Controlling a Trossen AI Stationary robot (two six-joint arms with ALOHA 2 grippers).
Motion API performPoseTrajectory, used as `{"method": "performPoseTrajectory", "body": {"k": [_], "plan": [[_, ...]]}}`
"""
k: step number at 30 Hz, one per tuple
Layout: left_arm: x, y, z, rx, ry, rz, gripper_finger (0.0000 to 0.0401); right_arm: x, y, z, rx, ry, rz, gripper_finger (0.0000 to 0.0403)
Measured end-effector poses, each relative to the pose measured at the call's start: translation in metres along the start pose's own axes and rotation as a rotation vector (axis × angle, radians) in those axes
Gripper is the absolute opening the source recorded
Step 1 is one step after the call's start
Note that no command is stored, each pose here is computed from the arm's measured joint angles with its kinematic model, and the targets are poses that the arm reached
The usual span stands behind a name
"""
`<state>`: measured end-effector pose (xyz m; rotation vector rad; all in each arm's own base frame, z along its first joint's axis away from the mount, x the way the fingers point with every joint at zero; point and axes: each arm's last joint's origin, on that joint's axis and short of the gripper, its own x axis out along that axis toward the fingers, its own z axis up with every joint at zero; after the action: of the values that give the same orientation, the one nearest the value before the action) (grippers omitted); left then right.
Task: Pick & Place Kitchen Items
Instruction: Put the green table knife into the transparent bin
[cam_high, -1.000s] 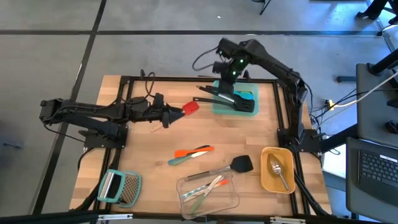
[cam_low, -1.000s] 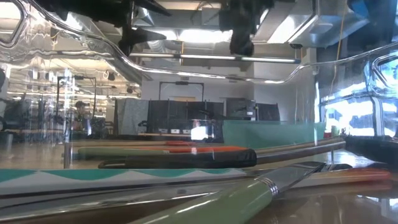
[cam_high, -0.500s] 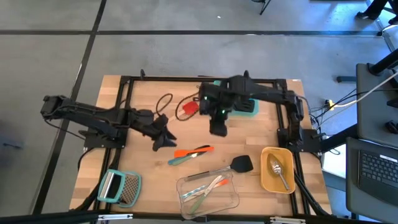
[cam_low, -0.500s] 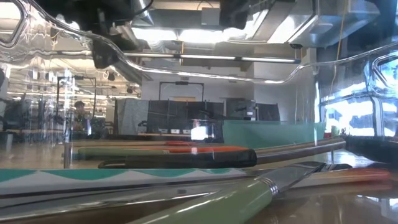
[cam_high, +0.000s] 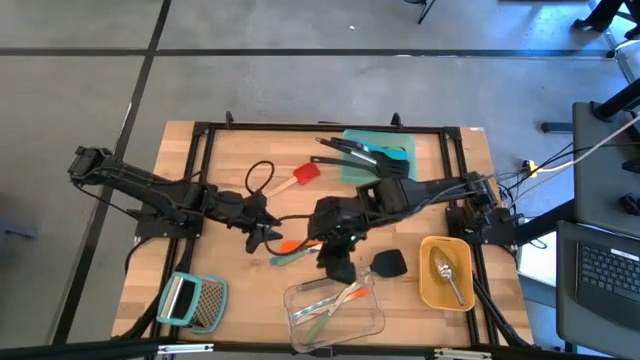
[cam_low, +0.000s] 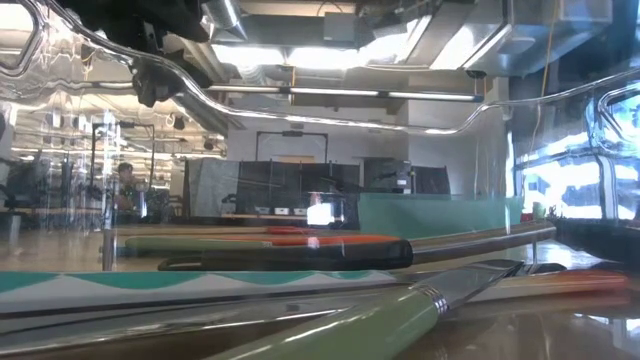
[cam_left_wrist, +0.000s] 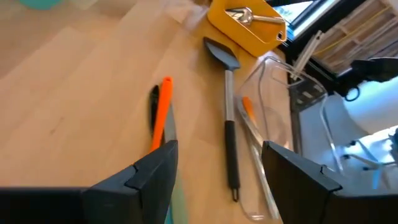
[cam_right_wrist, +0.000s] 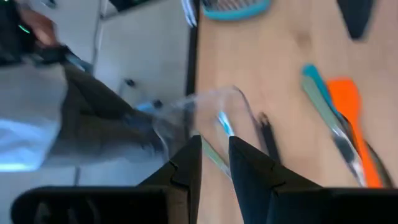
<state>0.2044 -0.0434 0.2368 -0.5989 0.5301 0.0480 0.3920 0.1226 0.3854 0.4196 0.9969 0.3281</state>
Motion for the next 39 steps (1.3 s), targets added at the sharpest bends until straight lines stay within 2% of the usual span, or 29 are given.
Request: {"method": "performPoseTrajectory", "body": {"k": [8, 14, 20, 24, 28, 31, 35, 37, 39], "plan": [[0.007, 0.006, -0.006, 0.039, 0.04, 0.088, 0.0228, 0.009, 0.039, -0.004, -0.036, -0.13, 0.048, 0.0083], [0.033, 0.011, -0.018, 0.044, 0.14, 0.116, 0.0228, 0.014, 0.041, -0.009, -0.01, -0.119, 0.002, 0.0083], [0.058, 0.004, -0.029, 0.054, 0.169, 0.038, 0.0228, 0.002, 0.042, -0.018, -0.056, -0.069, -0.041, 0.0083], [0.071, -0.003, -0.037, 0.049, 0.195, 0.019, 0.0228, -0.01, 0.049, -0.034, -0.082, -0.067, -0.087, 0.0083], [0.082, -0.011, -0.043, 0.078, 0.199, 0.065, 0.0228, -0.015, 0.049, -0.056, -0.062, -0.156, -0.126, 0.0083], [0.089, -0.016, -0.045, 0.121, 0.197, 0.105, 0.0228, -0.016, 0.042, -0.075, -0.008, -0.251, -0.061, 0.0083], [0.099, -0.017, -0.05, 0.117, 0.237, 0.123, 0.0228, 0.001, 0.022, -0.101, 0.106, -0.374, 0.1, 0.0092], [0.102, -0.014, -0.054, 0.092, 0.251, 0.142, 0.0228, 0.014, 0.012, -0.114, 0.162, -0.397, 0.199, 0.0104], [0.106, -0.012, -0.057, 0.077, 0.262, 0.157, 0.0228, 0.021, 0.001, -0.127, 0.213, -0.38, 0.246, 0.012]]}}
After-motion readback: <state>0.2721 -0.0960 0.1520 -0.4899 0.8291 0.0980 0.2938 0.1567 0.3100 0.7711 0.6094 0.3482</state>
